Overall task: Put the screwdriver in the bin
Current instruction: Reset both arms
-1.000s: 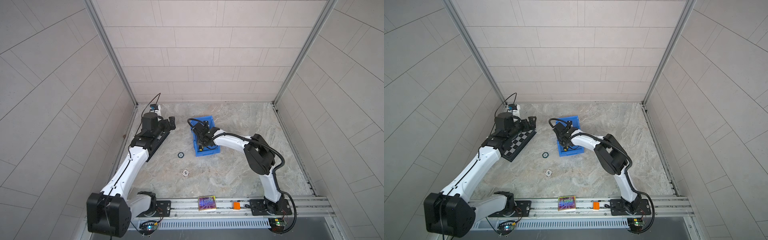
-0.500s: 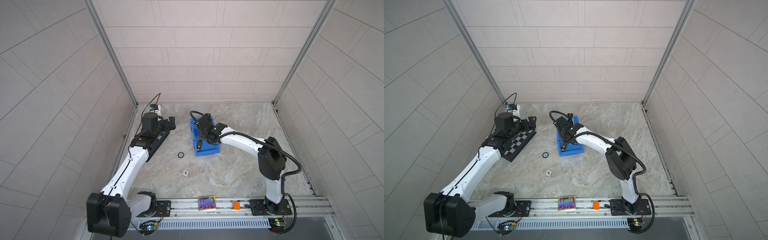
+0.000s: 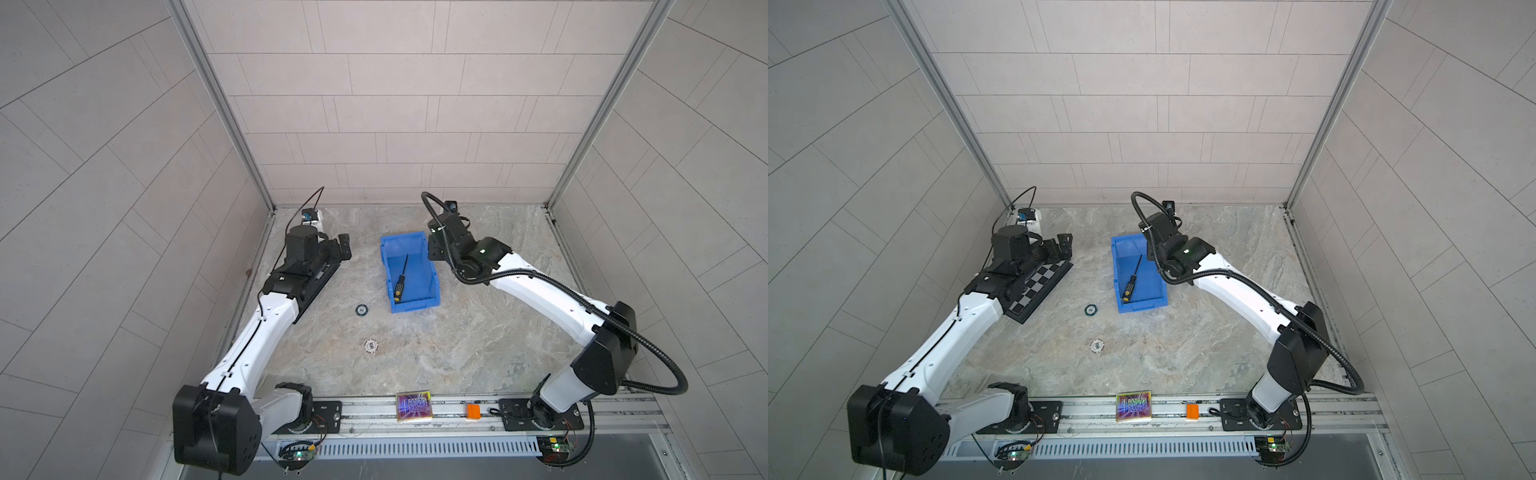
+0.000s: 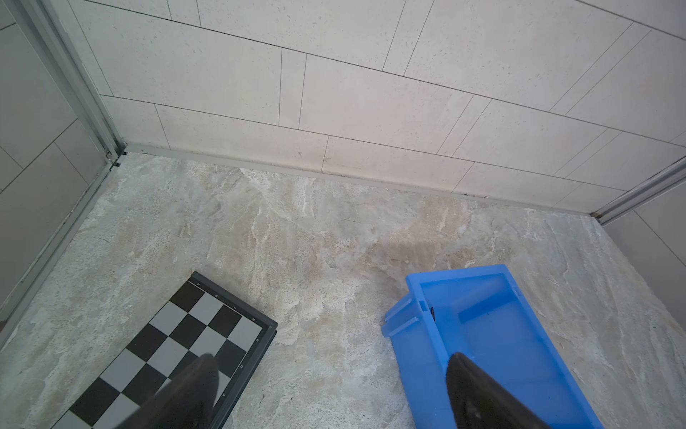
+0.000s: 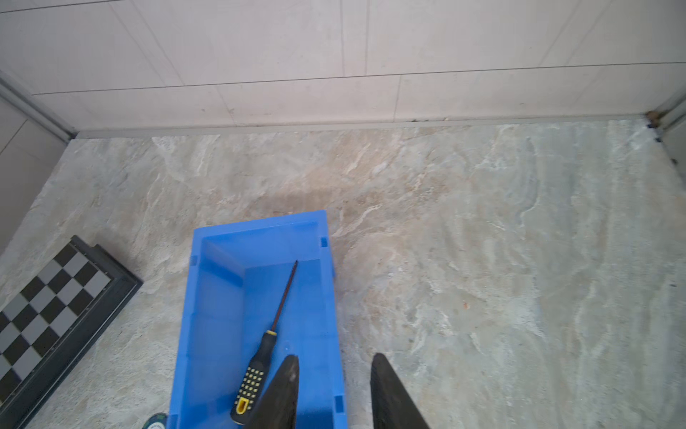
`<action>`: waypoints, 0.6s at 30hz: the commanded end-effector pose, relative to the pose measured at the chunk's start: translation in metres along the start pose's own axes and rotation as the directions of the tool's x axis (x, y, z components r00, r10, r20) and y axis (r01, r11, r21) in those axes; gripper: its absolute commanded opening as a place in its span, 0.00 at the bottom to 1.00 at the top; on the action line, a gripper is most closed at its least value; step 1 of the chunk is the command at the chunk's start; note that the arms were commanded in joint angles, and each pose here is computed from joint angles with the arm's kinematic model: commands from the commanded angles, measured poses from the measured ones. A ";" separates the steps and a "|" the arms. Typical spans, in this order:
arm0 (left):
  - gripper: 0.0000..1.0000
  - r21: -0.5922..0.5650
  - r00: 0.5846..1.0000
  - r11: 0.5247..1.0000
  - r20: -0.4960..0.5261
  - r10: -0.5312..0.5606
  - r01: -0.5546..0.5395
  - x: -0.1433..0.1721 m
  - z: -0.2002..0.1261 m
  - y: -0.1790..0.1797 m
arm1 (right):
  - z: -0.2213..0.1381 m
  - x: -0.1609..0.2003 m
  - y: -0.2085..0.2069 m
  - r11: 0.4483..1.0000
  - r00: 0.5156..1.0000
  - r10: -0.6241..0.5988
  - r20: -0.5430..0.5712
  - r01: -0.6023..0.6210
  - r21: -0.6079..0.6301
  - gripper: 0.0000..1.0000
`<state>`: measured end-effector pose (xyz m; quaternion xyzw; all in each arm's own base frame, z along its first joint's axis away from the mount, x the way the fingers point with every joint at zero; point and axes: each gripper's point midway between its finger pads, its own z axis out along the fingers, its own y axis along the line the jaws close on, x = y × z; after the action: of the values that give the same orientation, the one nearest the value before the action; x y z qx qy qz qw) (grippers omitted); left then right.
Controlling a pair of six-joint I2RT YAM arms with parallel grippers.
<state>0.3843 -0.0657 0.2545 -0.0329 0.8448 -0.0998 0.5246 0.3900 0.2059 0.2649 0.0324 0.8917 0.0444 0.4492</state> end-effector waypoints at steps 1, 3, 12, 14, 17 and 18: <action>1.00 -0.023 0.998 0.998 0.033 0.060 -0.059 -0.007 -0.008 -0.005 | -0.017 -0.003 -0.031 0.999 1.000 -0.027 0.007 0.026 0.034 0.36; 0.99 -0.027 0.997 0.997 0.027 0.077 -0.076 -0.004 -0.008 -0.006 | -0.024 -0.002 -0.049 0.999 1.000 -0.021 0.008 0.021 0.049 0.36; 0.99 -0.038 0.995 0.995 0.022 0.096 -0.096 0.005 -0.005 -0.011 | -0.047 0.020 -0.116 0.993 1.000 -0.008 -0.003 0.008 0.115 0.37; 0.99 -0.041 0.995 0.995 0.035 0.097 -0.096 0.003 -0.005 -0.011 | -0.051 0.025 -0.128 0.991 1.000 -0.016 -0.014 0.018 0.134 0.38; 1.00 -0.053 0.992 0.994 0.071 0.103 -0.100 0.000 -0.008 -0.008 | -0.056 0.032 -0.143 0.989 1.000 -0.017 -0.020 0.020 0.149 0.39; 1.00 -0.055 0.990 0.993 0.092 0.105 -0.100 -0.002 -0.010 -0.007 | -0.057 0.034 -0.147 0.988 1.000 -0.020 -0.019 0.022 0.150 0.40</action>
<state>0.3782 -0.0758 0.2473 -0.0048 0.8431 -0.0591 0.5344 0.3326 0.0704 0.2584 0.0705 0.8926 -0.0175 0.4450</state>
